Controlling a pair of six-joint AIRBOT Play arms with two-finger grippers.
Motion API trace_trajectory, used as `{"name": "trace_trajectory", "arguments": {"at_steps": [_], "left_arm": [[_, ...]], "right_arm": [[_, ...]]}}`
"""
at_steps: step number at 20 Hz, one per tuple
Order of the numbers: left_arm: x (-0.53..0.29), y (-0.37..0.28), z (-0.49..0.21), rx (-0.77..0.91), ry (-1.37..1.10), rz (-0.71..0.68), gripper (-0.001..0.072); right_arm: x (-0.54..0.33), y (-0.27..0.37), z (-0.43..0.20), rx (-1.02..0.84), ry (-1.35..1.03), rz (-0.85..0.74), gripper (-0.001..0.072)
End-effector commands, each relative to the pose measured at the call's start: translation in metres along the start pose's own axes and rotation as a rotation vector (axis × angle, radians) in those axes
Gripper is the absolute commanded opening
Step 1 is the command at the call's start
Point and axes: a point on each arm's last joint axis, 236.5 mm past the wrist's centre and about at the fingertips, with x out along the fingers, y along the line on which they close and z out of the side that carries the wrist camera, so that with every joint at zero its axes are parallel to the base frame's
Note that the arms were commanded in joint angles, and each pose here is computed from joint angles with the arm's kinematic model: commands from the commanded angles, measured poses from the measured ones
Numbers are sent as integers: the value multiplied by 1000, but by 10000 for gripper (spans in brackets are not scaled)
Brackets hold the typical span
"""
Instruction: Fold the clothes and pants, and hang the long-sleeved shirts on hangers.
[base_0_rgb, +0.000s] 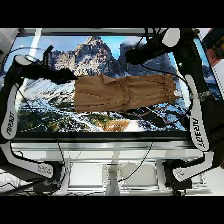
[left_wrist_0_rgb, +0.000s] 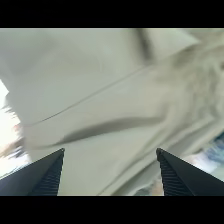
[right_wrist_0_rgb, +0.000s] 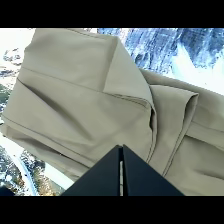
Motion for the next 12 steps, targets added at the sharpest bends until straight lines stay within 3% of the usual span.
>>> {"name": "trace_trajectory", "arguments": {"at_steps": [1,9,10,12], "left_arm": [[7,46,-31,-52,35,28,616],[87,58,-60,-82,132,20,614],[93,52,-61,-88,134,2,578],[104,40,-56,-84,118,-14,369]], "right_arm": [[0,-2,1,-5,-7,-8,29],[0,-1,1,-4,-7,-5,28],[0,-1,2,-3,-7,-2,29],[0,2,2,-3,-7,5,29]]}}
